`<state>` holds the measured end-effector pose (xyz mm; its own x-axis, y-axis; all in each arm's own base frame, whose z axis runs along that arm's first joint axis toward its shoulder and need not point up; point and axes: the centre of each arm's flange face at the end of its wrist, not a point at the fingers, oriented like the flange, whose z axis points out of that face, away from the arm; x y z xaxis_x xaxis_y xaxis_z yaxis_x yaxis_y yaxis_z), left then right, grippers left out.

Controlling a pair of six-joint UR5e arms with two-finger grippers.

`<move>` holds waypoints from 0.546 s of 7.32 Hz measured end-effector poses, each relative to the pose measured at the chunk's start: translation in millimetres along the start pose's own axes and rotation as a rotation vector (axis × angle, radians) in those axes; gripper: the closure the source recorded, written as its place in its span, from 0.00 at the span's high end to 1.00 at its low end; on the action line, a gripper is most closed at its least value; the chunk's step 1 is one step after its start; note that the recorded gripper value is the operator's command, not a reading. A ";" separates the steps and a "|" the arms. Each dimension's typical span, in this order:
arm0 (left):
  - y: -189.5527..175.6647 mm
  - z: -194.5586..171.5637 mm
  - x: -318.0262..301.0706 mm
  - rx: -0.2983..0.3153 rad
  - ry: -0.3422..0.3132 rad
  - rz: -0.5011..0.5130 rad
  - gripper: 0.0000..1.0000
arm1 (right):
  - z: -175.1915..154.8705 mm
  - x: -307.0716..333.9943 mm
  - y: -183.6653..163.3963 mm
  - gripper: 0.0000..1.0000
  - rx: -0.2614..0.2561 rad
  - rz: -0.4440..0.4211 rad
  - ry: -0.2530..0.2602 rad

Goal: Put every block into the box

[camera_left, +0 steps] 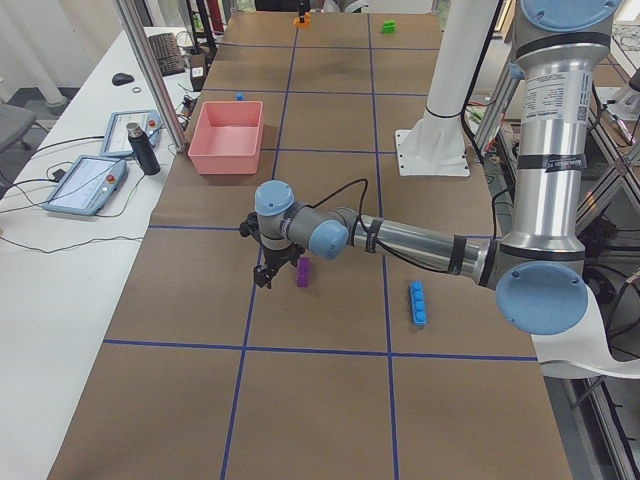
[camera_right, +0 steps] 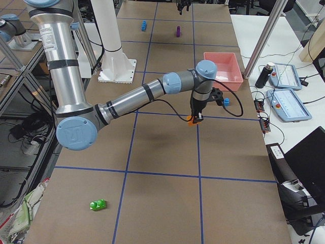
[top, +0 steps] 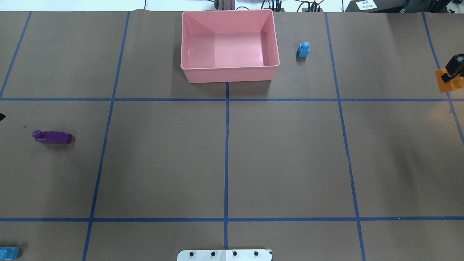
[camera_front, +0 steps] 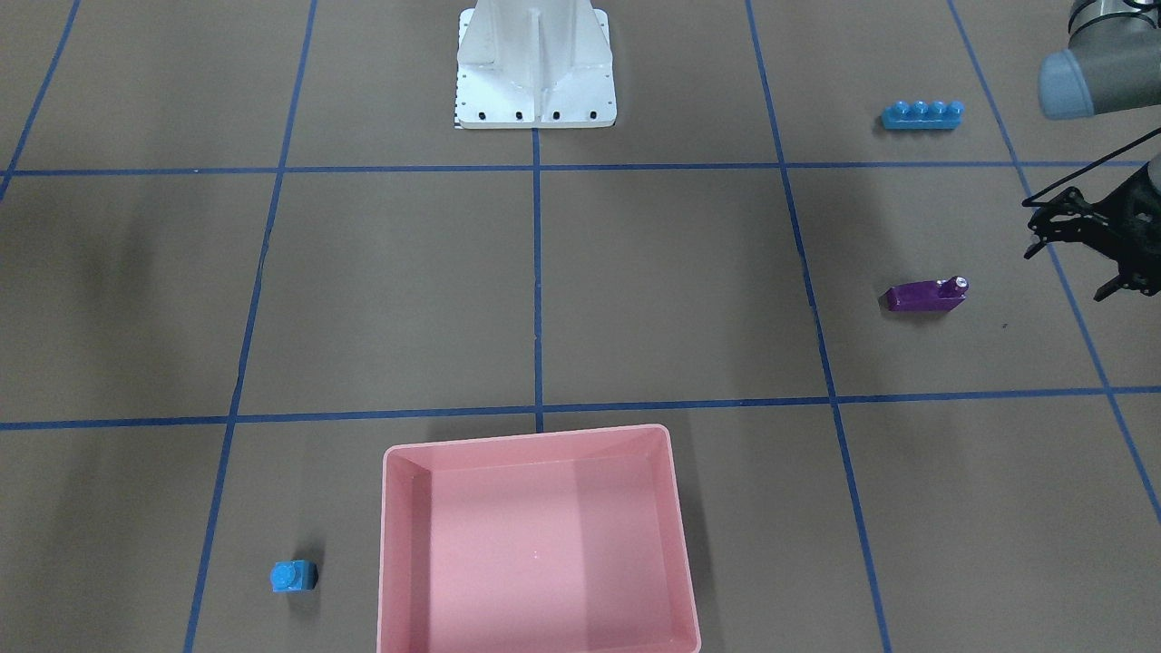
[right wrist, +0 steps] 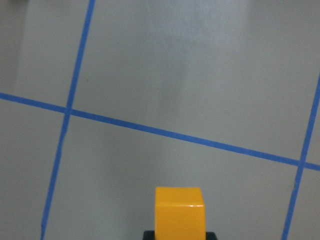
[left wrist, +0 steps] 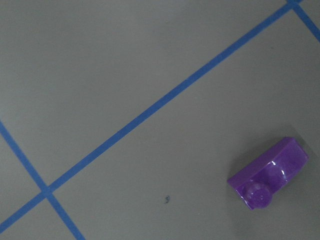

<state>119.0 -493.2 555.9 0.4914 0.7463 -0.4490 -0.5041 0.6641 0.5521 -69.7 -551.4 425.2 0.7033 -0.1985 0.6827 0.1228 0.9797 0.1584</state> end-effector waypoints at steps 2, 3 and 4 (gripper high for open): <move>0.7 12.7 11.8 -0.014 0.028 0.163 1.00 | -32.9 -54.7 -34.7 0.00 0.060 0.032 -0.049; -2.4 19.7 19.5 -0.020 0.042 0.217 1.00 | -43.3 -88.6 -52.3 0.00 0.078 0.041 -0.072; -7.4 27.5 29.2 -0.025 0.057 0.254 1.00 | -49.3 -125.0 -69.7 0.00 0.087 0.054 -0.092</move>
<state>156.6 -477.6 558.0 0.3062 0.8901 -0.3376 -0.6241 0.4555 0.6348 -131.7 -593.5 293.6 0.6397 -0.1514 0.7535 0.0230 0.9837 0.1781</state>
